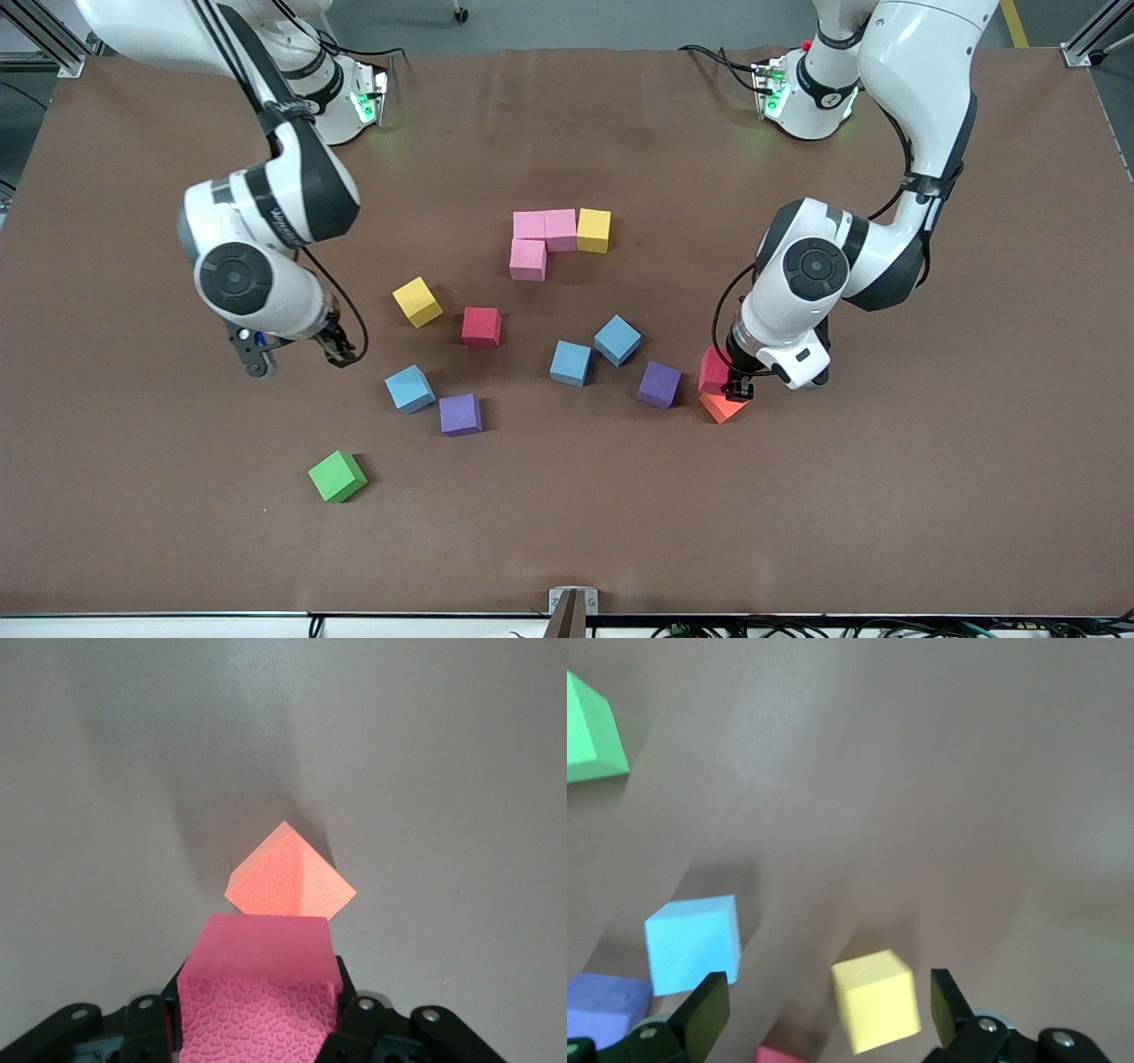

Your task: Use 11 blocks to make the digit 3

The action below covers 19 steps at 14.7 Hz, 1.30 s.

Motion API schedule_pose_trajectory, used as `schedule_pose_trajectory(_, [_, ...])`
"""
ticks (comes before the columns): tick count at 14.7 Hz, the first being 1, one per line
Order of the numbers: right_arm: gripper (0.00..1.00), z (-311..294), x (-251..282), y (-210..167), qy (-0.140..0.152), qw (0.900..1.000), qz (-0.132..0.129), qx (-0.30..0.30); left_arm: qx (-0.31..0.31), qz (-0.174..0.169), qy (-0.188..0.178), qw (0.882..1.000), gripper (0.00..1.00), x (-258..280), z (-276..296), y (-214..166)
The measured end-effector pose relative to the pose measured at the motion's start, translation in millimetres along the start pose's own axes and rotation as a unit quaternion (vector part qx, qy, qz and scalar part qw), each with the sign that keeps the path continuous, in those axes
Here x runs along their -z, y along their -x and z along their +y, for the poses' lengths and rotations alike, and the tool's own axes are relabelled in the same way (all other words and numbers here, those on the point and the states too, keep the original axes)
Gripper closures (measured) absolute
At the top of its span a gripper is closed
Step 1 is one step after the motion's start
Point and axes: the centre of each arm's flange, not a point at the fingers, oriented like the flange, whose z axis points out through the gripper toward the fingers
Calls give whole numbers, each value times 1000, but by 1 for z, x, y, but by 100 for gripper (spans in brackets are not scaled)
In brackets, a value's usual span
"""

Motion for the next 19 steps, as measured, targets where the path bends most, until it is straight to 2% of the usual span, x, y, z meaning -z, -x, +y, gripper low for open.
schedule_pose_trajectory(7, [0,-26,-32,76,-31,992,-7,-123,0,0,1,1000,40,0,0,0])
schedule_pose_trajectory(12, [0,-37,-64,122,-38,986,-16,-164,0,-1,2,1000,40,0,0,0])
schedule_pose_trajectory(19, [0,-41,-89,153,-35,982,-19,-184,0,-1,2,1000,40,0,0,0])
